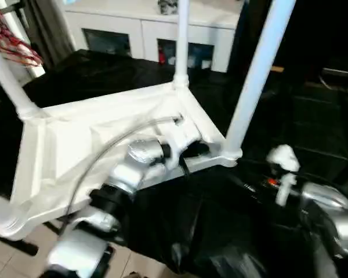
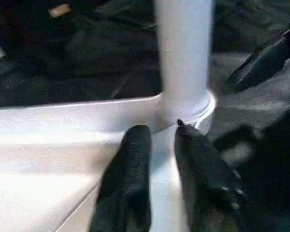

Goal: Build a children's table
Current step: Rotate leg to tighten

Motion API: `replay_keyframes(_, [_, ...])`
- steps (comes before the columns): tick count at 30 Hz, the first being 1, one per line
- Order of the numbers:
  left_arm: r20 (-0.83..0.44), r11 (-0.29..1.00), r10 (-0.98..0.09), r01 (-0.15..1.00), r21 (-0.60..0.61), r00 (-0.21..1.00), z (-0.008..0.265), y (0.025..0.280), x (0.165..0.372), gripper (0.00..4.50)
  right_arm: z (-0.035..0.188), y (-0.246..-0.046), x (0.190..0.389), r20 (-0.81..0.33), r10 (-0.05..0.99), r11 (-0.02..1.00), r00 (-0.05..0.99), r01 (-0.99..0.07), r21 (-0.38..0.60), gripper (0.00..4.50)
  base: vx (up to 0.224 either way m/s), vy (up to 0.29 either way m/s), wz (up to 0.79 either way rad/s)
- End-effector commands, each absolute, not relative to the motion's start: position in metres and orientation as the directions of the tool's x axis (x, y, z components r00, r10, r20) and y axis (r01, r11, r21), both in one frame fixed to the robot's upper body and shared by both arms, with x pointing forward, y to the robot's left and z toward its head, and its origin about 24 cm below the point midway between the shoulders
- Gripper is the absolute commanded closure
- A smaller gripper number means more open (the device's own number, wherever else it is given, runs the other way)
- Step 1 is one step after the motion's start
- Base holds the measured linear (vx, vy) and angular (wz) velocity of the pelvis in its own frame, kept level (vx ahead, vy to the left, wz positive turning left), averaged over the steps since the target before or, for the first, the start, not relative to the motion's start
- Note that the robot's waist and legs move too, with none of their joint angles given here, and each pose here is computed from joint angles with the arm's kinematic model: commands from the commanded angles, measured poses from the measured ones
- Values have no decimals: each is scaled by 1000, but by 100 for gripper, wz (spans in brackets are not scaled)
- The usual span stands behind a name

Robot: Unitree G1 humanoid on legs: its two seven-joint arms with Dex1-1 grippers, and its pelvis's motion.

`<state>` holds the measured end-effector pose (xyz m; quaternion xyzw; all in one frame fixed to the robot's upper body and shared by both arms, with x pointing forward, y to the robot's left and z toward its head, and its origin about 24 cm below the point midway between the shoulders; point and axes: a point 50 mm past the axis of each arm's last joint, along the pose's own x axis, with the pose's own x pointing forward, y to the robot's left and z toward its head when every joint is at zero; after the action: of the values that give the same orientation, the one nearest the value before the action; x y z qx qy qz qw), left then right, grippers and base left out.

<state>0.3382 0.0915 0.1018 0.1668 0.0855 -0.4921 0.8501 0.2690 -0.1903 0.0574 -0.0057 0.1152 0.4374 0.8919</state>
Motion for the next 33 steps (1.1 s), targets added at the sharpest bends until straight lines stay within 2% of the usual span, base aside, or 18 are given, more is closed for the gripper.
replay_keyframes(1, [-330, 448, -819, 882, 144, 469, 106, 107, 327, 308, 60, -181, 270, -181, 793, 603, 581, -790, 107, 88, 0, 0, 0])
replay_keyframes(2, [-339, 436, -823, 890, 136, 455, 107, 112, 322, 308, 60, -178, 271, -175, 794, 603, 582, -790, 112, 88, 0, 0, 0])
replay_keyframes(4, [-394, 359, -844, 929, 87, 364, 112, 132, 295, 289, 57, -163, 275, -146, 801, 598, 581, -788, 148, 88, 0, 0, 0])
replay_keyframes(5, [-397, 355, -845, 931, 84, 358, 112, 133, 294, 276, 57, -162, 275, -144, 802, 597, 580, -788, 151, 88, 0, 0, 0])
replay_keyframes(7, [-437, 304, -853, 952, 27, 285, 113, 142, 271, 267, 54, -147, 279, -131, 807, 591, 576, -788, 174, 88, 0, 0, 0])
replay_keyframes(9, [-454, 292, -853, 956, -7, 257, 113, 145, 262, 244, 52, -138, 283, -120, 798, 602, 590, -775, 194, 88, 0, 0, 0])
replay_keyframes(11, [-461, 291, -851, 957, -19, 249, 113, 145, 258, 233, 52, -134, 286, -116, 792, 609, 599, -766, 204, 88, 0, 0, 0])
replay_keyframes(13, [-503, 327, -820, 945, -16, 275, 106, 149, 255, 211, 49, -113, 300, -116, 739, 672, 664, -712, 203, 88, 0, 0, 0])
replay_keyframes(14, [-503, 328, -819, 945, -16, 276, 106, 150, 255, 211, 49, -113, 300, -116, 738, 673, 665, -711, 203, 88, 0, 0, 0])
replay_keyframes(16, [-537, 341, -797, 940, -22, 277, 100, 150, 253, 184, 47, -99, 314, -120, 670, 739, 732, -645, 192, 88, 0, 0, 0])
replay_keyframes(19, [-559, 343, -786, 938, -38, 265, 95, 148, 250, 172, 47, -89, 329, -136, 562, 823, 816, -535, 191, 88, 0, 0, 0])
replay_keyframes(22, [-584, 349, -768, 936, -34, 265, 91, 147, 249, 150, 48, -87, 338, -141, 492, 863, 859, -461, 205, 88, 0, 0, 0])
replay_keyframes(23, [-605, 371, -743, 928, -15, 287, 87, 148, 250, 150, 49, -88, 347, -153, 404, 903, 902, -367, 221, 88, 0, 0, 0])
replay_keyframes(24, [-605, 371, -743, 928, -15, 287, 87, 148, 250, 141, 49, -88, 347, -153, 404, 903, 902, -367, 221, 88, 0, 0, 0])
replay_keyframes(26, [-618, 401, -716, 916, 13, 323, 81, 150, 253, 117, 52, -89, 357, -155, 300, 936, 941, -260, 236, 88, 0, 0, 0])
replay_keyframes(27, [-618, 401, -716, 916, 13, 323, 81, 150, 253, 117, 52, -89, 357, -155, 300, 936, 941, -260, 236, 88, 0, 0, 0])
replay_keyframes(28, [-627, 413, -706, 911, 11, 328, 76, 150, 253, 112, 52, -94, 365, -179, 188, 959, 966, -142, 245, 88, 0, 0, 0])
replay_keyframes(33, [-644, 416, -695, 910, 1, 319, 69, 149, 250, 76, 50, -107, 371, -228, 38, 967, 973, 22, 254, 88, 0, 0, 0])
